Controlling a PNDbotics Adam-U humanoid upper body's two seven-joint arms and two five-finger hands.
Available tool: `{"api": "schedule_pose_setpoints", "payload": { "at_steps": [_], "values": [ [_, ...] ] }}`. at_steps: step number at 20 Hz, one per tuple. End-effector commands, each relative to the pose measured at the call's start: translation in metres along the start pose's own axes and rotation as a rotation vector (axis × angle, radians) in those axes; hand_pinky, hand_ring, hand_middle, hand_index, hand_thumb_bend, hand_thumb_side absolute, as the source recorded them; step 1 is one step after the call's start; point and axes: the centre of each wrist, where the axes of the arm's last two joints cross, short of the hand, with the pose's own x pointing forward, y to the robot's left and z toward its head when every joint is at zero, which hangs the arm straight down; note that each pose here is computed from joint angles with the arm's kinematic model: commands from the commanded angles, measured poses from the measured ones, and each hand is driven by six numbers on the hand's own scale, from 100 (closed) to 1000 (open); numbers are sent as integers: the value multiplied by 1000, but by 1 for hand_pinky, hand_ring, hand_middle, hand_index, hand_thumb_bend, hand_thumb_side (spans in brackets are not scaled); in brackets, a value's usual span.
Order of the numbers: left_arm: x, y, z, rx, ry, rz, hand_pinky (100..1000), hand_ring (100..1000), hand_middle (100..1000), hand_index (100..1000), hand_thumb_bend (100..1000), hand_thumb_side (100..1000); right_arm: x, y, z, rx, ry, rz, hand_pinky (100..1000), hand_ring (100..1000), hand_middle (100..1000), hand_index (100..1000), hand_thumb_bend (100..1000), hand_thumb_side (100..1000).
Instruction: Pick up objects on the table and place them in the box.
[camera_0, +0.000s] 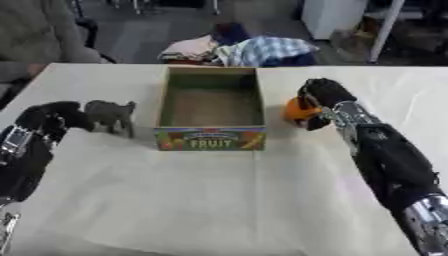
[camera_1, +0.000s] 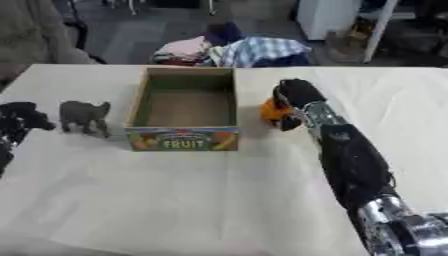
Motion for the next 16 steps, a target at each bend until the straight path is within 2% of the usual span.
{"api": "schedule_pose_setpoints", "payload": {
  "at_steps": [1, 6, 7, 10, 13, 14, 15, 16],
  "values": [
    [6, 3, -3, -7, -15, -17, 1000, 690, 634, 788, 251, 846, -10, -41, -9, -118, -29, -6, 594, 550, 213, 336, 267, 100],
    [7, 4, -2, -9, -14, -17, 1000, 691, 634, 788, 251, 845, -9, -74, -16, -205, -97, -48, 586, 543, 210, 336, 226, 100],
    [7, 4, -2, -9, -14, -17, 1000, 691, 634, 788, 251, 845, -7, -79, -17, -217, -107, -60, 579, 537, 206, 333, 179, 100],
    [7, 4, -2, -11, -14, -17, 1000, 692, 634, 788, 250, 845, 2, -94, -23, -257, -143, -102, 572, 531, 204, 332, 146, 100],
    [7, 3, -3, -16, -15, -15, 1000, 693, 634, 788, 250, 845, 16, -103, -30, -266, -188, -144, 573, 532, 206, 335, 107, 100],
    [7, 3, -3, -18, -15, -13, 1000, 693, 634, 788, 250, 845, 23, -104, -33, -262, -207, -160, 575, 534, 210, 340, 150, 100],
    [7, 3, -3, -20, -15, -12, 1000, 693, 635, 788, 250, 844, 30, -104, -35, -255, -222, -175, 575, 534, 211, 340, 100, 100],
    [7, 2, -4, -22, -16, -11, 1000, 693, 635, 788, 249, 843, 36, -104, -37, -246, -236, -187, 578, 538, 215, 345, 100, 100]
  ]
}}
